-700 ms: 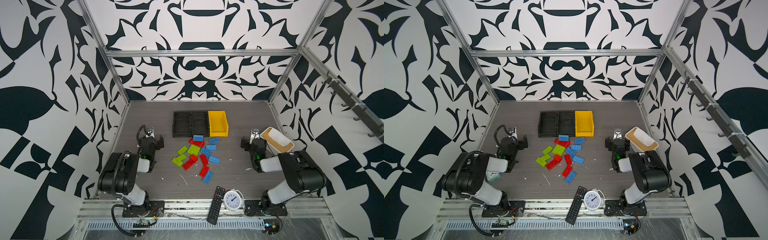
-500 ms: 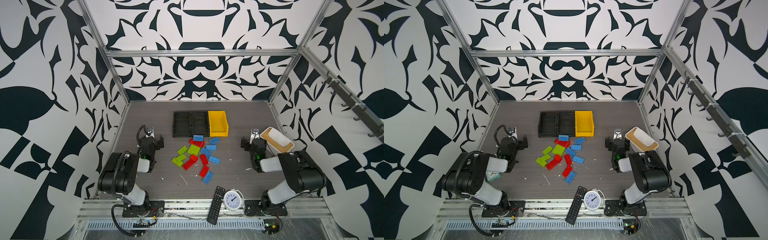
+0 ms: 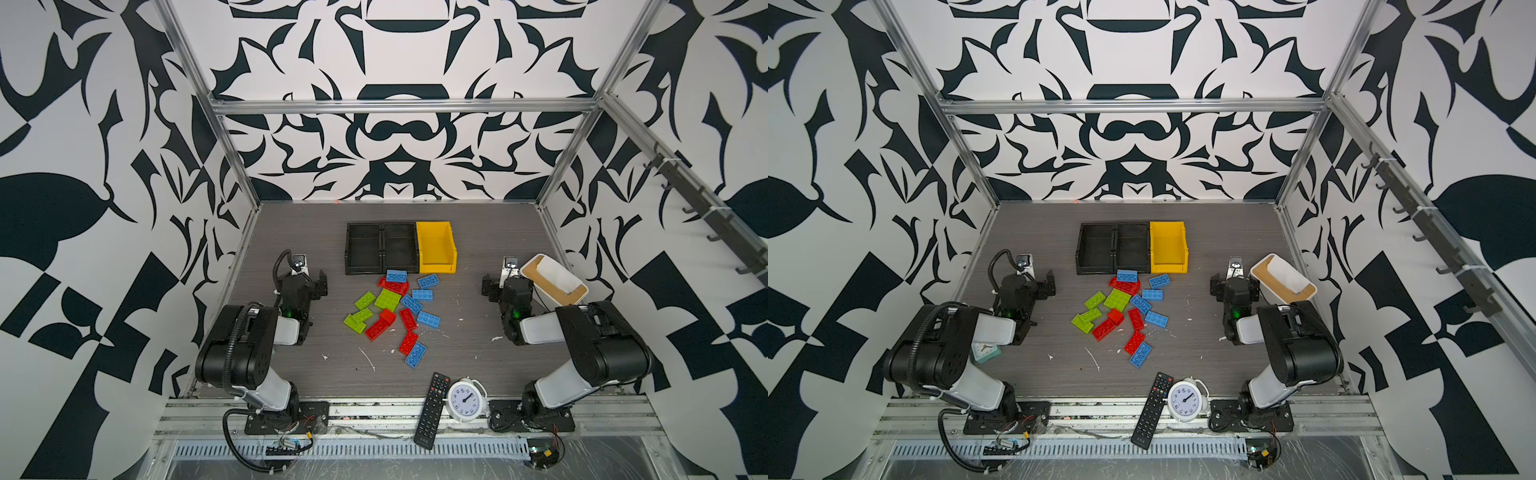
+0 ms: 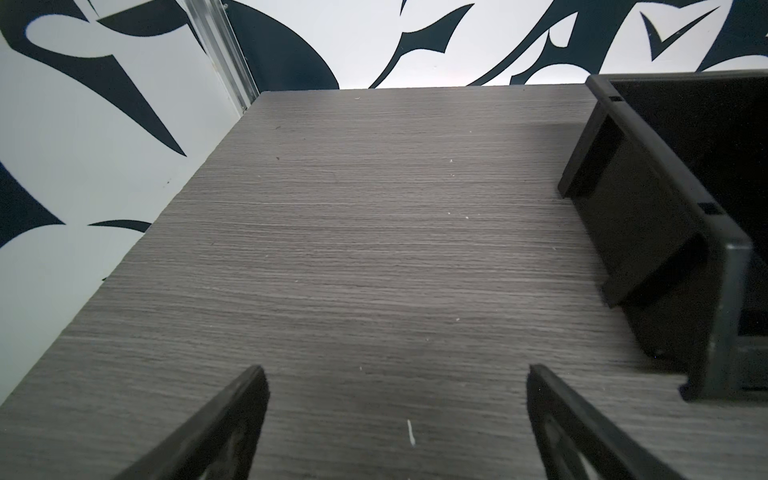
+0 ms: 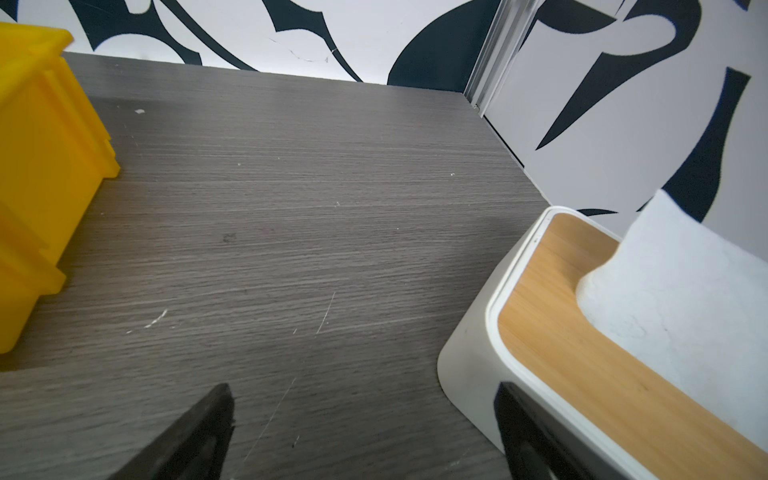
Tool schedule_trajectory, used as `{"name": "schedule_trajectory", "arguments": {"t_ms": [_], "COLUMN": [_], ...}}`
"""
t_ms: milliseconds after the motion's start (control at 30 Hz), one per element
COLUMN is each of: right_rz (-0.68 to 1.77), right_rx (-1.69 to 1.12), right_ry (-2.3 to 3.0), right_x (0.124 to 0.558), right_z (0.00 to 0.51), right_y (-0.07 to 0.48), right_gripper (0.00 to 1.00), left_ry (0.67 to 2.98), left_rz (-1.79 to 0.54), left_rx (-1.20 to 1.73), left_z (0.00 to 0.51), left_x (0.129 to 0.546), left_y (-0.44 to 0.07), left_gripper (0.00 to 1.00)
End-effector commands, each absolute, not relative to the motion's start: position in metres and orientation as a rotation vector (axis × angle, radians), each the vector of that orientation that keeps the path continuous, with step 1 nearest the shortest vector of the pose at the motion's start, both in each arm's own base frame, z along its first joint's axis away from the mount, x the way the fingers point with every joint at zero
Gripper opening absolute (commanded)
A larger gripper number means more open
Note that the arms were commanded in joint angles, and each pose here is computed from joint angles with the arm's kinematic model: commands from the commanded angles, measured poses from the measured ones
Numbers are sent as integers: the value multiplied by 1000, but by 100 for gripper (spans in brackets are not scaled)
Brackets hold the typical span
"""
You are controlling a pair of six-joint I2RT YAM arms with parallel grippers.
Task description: Sort the legos into containers by color
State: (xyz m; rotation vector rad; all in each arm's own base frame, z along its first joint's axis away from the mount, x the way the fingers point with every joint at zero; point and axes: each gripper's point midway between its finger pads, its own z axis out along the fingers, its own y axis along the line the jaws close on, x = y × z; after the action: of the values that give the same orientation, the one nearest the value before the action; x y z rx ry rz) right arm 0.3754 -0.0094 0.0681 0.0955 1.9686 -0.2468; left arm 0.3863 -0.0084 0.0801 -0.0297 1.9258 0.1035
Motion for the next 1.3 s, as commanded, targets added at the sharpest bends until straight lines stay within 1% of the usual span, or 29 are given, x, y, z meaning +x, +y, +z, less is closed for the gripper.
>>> {"name": "schedule_trajectory", "arguments": {"t_ms": [0, 367, 467, 567, 600, 633, 700, 767, 833, 867, 933, 1033, 1133, 1267], "right_rz": [-248, -249, -225, -258, -221, -174, -153, -25, 141, 193, 294, 354, 343, 338], "right_rx": [124, 125, 105, 76, 61, -16, -129, -243, -362, -402, -506, -646, -732, -856], "right_ry": [1923, 1921, 1929, 2011, 2055, 2083, 2130, 2188, 2252, 2279, 2329, 2394, 2471, 2547], "right_x": [383, 382, 385, 387, 387, 386, 378, 367, 348, 339, 317, 290, 274, 260], "right_z": [83, 84, 92, 105, 111, 120, 134, 146, 151, 152, 151, 141, 122, 96], "right_y": [-11, -12, -6, 3, 12, 30, 61, 96, 135, 148, 177, 206, 218, 233], "right_gripper": [100, 100, 100, 99, 96, 90, 86, 86, 86, 85, 83, 82, 81, 78], "left_ry": [1896, 1897, 1895, 1887, 1894, 1915, 1919, 1922, 1872, 1839, 1775, 1795, 1842, 1769], "left_rz": [96, 95, 94, 85, 80, 69, 66, 75, 98, 71, -151, -443, -539, -620], "left_rx": [-30, -29, -29, -5, -1, 3, 22, 57, 119, 117, 121, 111, 205, 264], "left_z": [90, 90, 90, 95, 99, 101, 110, 121, 142, 154, 184, 197, 186, 181], "left_x": [393, 393, 392, 393, 394, 394, 396, 395, 388, 383, 369, 354, 338, 322], "left_y": [-8, -9, -9, -12, -13, -15, -18, -25, -41, -49, -77, -111, -136, -151], "left_gripper": [99, 99, 99, 100, 99, 99, 99, 99, 99, 99, 99, 99, 99, 99]}}
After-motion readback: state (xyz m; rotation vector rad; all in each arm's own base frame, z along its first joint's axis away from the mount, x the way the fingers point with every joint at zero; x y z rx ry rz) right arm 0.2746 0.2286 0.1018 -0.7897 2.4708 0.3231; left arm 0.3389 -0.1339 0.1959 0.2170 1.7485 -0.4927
